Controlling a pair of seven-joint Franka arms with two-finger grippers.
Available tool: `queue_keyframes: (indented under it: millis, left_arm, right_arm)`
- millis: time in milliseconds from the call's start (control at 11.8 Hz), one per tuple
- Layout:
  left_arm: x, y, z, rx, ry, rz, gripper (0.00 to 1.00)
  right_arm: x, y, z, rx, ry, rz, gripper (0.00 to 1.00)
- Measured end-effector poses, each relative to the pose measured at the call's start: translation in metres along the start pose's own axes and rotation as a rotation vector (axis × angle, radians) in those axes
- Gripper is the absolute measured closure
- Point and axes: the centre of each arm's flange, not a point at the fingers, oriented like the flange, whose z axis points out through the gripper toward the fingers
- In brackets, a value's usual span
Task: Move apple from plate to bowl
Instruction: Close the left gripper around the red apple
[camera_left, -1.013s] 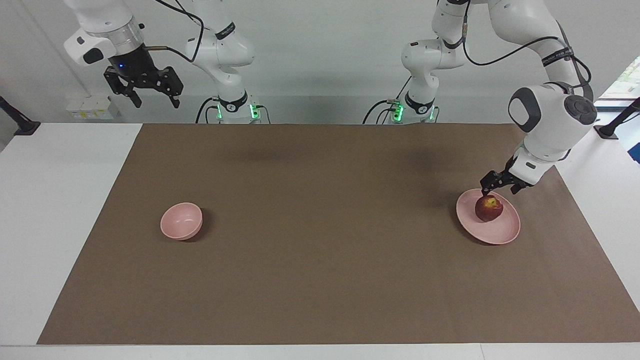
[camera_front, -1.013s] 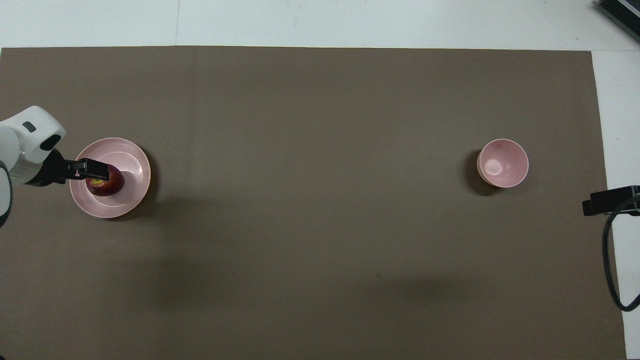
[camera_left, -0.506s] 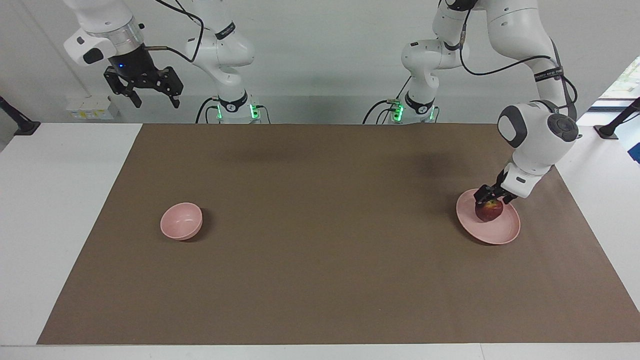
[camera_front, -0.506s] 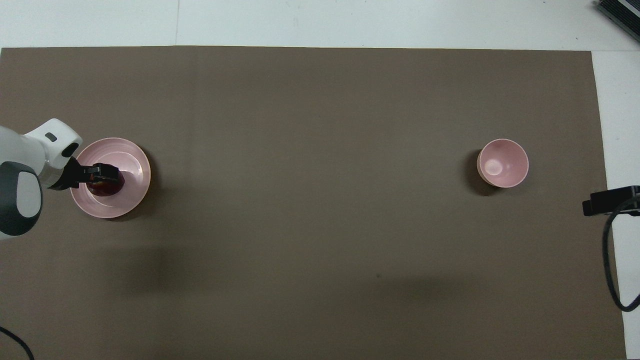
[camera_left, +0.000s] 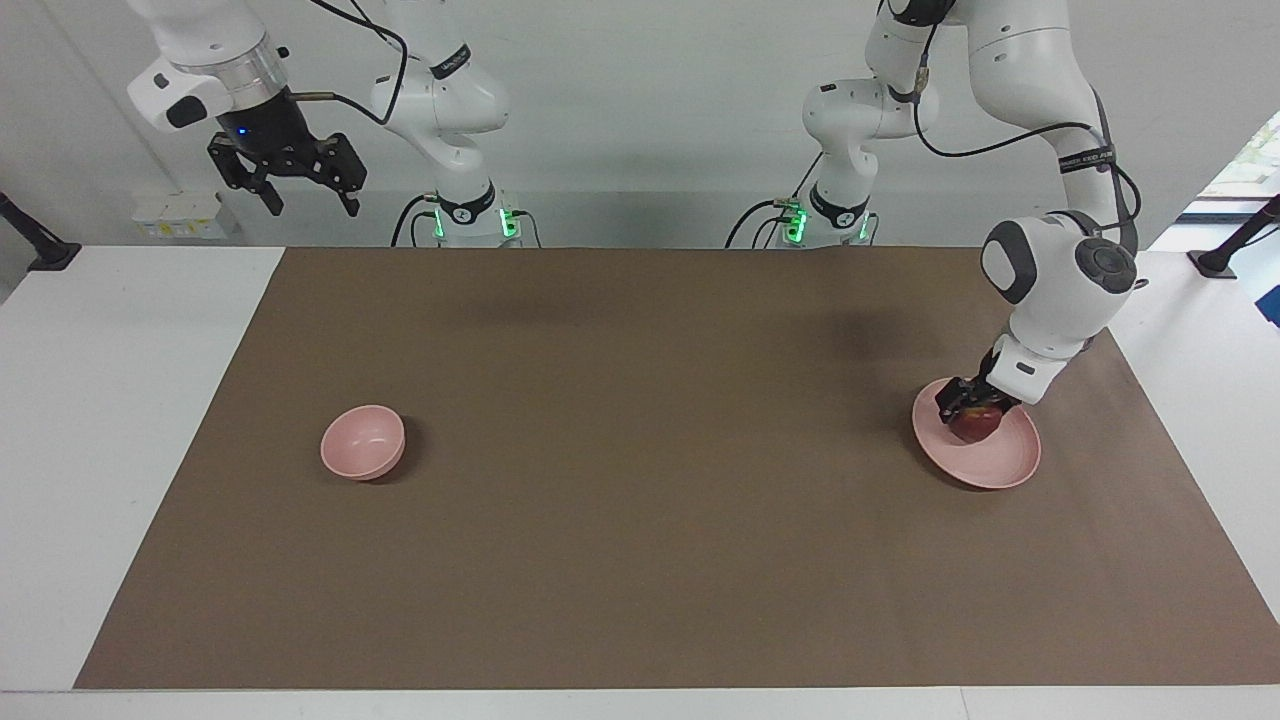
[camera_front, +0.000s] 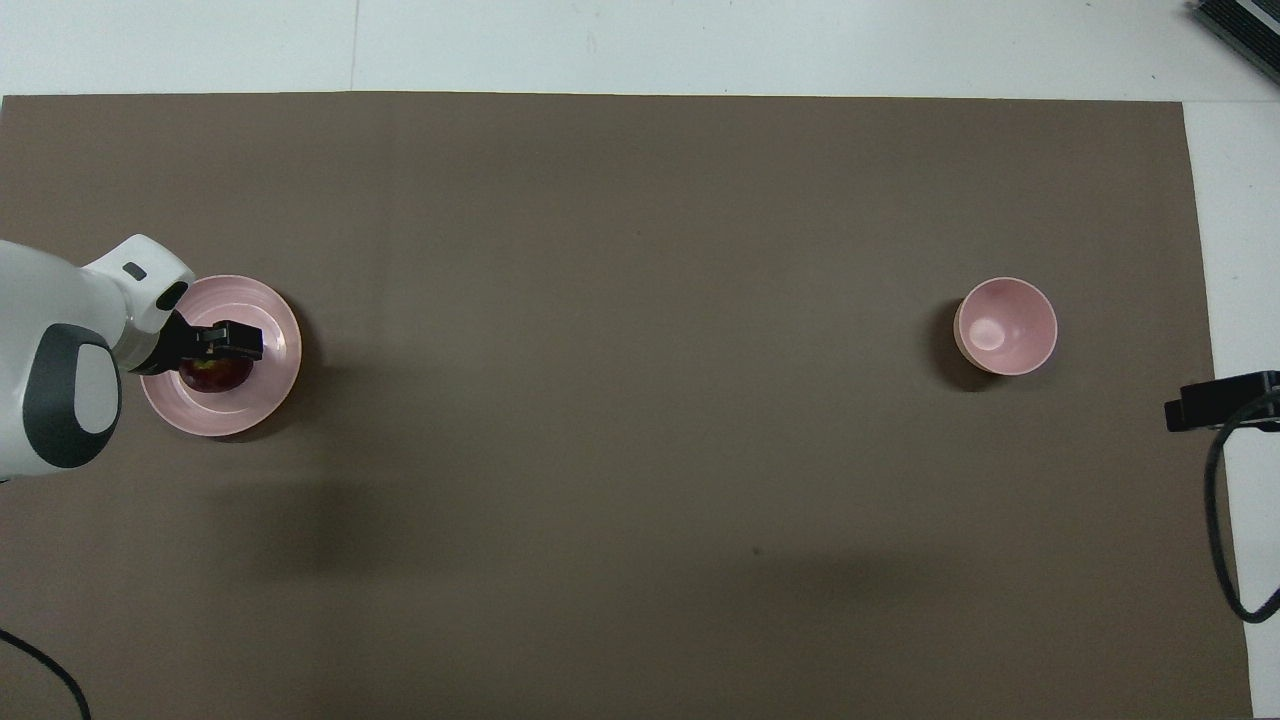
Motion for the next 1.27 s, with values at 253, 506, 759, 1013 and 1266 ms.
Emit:
queue_keyframes:
  millis: [253,506,759,1013,1266]
  left_arm:
    - [0.0,-0.009,0.009,0.004,0.009,0.066,0.1]
    - [0.001,-0.015,0.009,0.005,0.015,0.082,0.25]
    - [0.003,-0.014,0.001,-0.016,-0.023,0.063,0.25]
    - [0.018,-0.01,-0.037,-0.057,-0.087,0.051,0.25]
    - [0.031,-0.004,-0.071,-0.065,-0.098,0.052,0.25]
  right_arm:
    - [0.0,0.0,0.0,0.0,0.0,0.0,0.0]
    - [0.0,0.0,0.0,0.0,0.0,0.0,0.0]
    - [0.0,0.0,0.0,0.0,0.0,0.0,0.0]
    - [0.0,0.0,0.0,0.0,0.0,0.0,0.0]
    - [0.0,0.0,-0.001,0.0,0.003,0.0,0.0]
